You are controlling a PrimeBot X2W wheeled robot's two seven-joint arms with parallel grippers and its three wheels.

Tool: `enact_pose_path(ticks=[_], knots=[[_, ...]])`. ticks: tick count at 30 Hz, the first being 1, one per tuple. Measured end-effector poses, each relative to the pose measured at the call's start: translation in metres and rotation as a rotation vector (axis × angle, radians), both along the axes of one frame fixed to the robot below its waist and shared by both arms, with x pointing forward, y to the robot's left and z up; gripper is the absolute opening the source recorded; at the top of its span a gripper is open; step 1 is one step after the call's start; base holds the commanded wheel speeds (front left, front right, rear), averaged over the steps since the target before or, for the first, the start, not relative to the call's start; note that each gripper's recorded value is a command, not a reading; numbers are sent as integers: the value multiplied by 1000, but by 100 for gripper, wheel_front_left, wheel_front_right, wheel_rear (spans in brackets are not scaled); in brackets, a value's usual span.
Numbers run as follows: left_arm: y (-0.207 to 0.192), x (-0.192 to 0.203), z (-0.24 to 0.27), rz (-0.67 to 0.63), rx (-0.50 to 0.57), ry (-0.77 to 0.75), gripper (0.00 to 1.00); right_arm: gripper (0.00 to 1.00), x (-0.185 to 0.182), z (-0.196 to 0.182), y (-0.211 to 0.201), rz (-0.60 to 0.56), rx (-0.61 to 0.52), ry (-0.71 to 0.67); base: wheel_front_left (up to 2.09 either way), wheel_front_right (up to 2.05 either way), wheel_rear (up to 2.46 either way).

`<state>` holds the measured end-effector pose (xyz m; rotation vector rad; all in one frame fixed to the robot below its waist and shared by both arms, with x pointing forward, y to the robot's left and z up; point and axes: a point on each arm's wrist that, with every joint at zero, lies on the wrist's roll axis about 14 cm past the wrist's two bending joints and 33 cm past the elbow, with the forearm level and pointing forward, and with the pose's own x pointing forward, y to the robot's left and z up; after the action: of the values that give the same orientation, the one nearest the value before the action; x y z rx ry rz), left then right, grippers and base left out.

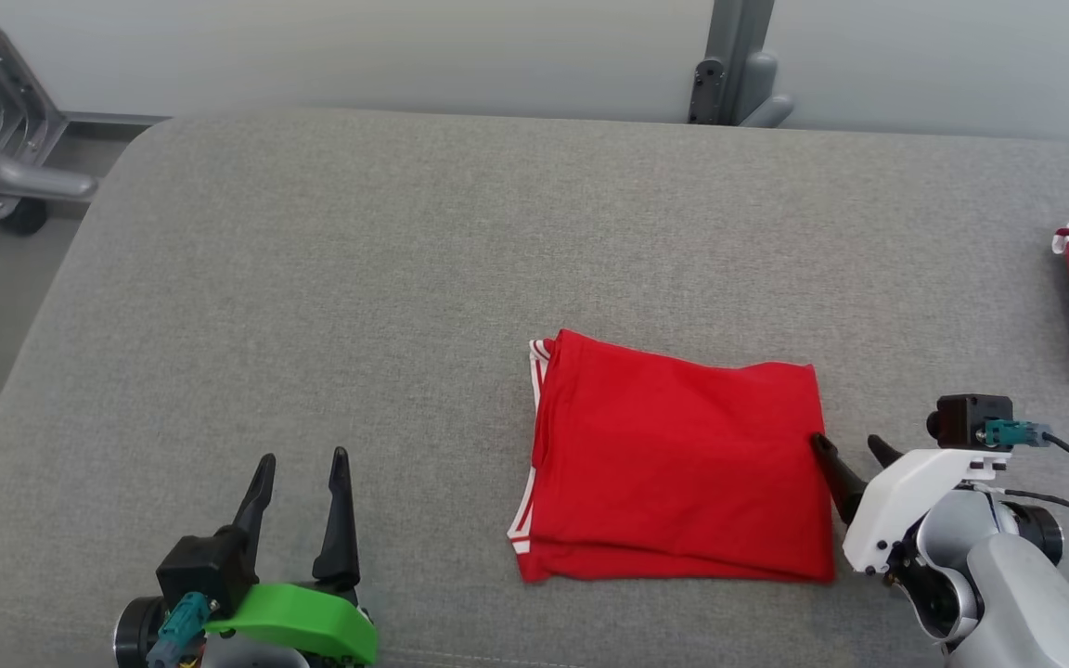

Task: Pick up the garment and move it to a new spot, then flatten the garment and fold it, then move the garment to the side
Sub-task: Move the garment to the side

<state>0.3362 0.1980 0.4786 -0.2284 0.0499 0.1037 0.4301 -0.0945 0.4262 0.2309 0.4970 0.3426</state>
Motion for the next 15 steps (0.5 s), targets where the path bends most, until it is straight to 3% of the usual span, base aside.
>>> enact_pose_path(ticks=[13,14,15], knots=[[14,-2,-12,51,5,36,100,100,-2,-28,31,99,98,185,0,0,0],[14,-2,-12,52,4,36,100,87,-2,-28,31,103,99,187,0,0,0],[14,-1,-12,50,6,35,100,42,-2,-28,32,105,102,189,0,0,0]])
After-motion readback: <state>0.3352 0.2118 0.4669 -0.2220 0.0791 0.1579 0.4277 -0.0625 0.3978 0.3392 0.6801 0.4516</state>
